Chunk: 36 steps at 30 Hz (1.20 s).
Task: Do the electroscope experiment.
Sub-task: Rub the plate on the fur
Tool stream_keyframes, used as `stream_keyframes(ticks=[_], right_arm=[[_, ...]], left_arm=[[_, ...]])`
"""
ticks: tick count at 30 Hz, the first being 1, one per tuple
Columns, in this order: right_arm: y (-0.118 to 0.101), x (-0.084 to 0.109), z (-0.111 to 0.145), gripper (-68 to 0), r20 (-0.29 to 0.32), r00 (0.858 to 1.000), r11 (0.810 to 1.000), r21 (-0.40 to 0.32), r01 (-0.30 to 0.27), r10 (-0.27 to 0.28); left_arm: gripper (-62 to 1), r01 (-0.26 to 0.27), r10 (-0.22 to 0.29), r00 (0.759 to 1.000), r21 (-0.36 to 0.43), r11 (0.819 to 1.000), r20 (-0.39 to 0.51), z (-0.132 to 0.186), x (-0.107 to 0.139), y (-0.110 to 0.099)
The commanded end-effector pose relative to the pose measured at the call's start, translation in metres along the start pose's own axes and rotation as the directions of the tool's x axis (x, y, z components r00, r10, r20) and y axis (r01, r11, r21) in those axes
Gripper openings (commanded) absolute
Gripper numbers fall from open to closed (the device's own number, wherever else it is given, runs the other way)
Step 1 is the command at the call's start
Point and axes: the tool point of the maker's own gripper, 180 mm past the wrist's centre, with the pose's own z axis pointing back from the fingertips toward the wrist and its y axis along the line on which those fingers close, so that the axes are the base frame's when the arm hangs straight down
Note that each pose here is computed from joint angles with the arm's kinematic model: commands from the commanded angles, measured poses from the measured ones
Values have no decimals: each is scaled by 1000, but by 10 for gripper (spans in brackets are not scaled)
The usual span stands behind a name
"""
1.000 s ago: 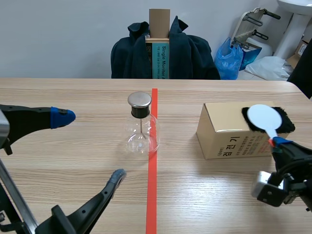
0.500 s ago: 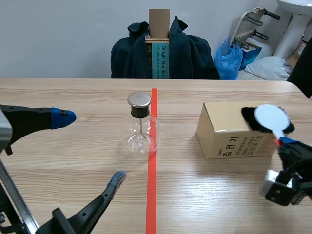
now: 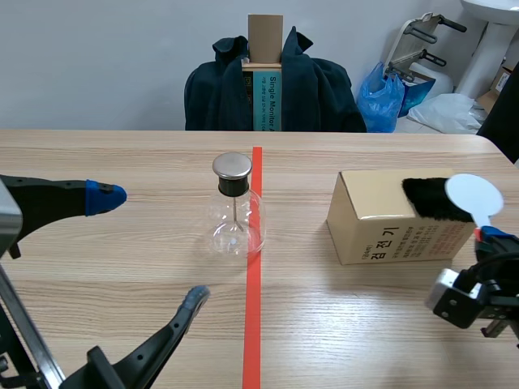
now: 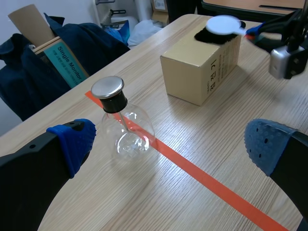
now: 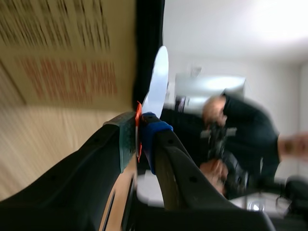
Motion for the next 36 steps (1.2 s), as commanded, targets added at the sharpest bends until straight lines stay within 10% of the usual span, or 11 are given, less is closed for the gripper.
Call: stream_keyframes(ticks=[1,4,8,13,17,22,26,31,34,36], right_arm=[[-7,13,-2,-667,141,989,999,5,-37,36],[-7,38,1,-667,255,966,999,-5,-33,33],[-10,-9,-4,-667,-17,999,999,-15,-39,39],[-9,35,-1,-667,235,971,999,-9,-44,45],[-12,-10,-5,-667,-28,999,999,-26,-43,42],[-12,29,-2,-667,202,978,998,-27,-55,59],[-16,-9,-5,-667,-23,998,998,-39,-51,50],[-11,30,-4,-667,211,976,999,-11,-50,51],[-12,-1,-6,-667,24,999,999,-16,-43,44],[-6,-4,-5,-667,18,999,999,21,-39,38]], left_arm=[[14,-9,9,1000,3,1000,17,-1,4,0],[14,-9,9,1000,3,1000,14,-1,4,0],[14,-9,9,1000,3,1000,13,-1,3,0],[14,-9,9,1000,3,1000,9,-1,3,0],[14,-9,9,1000,3,1000,-5,-1,0,0],[14,-9,9,1000,3,1000,-9,-1,-1,0],[14,-9,9,1000,3,1000,-10,-1,-1,0],[14,-9,9,1000,3,1000,-10,-1,-1,0],[14,-9,9,1000,4,1000,-9,-1,0,0],[14,-9,9,1000,4,1000,-10,-1,-1,0]])
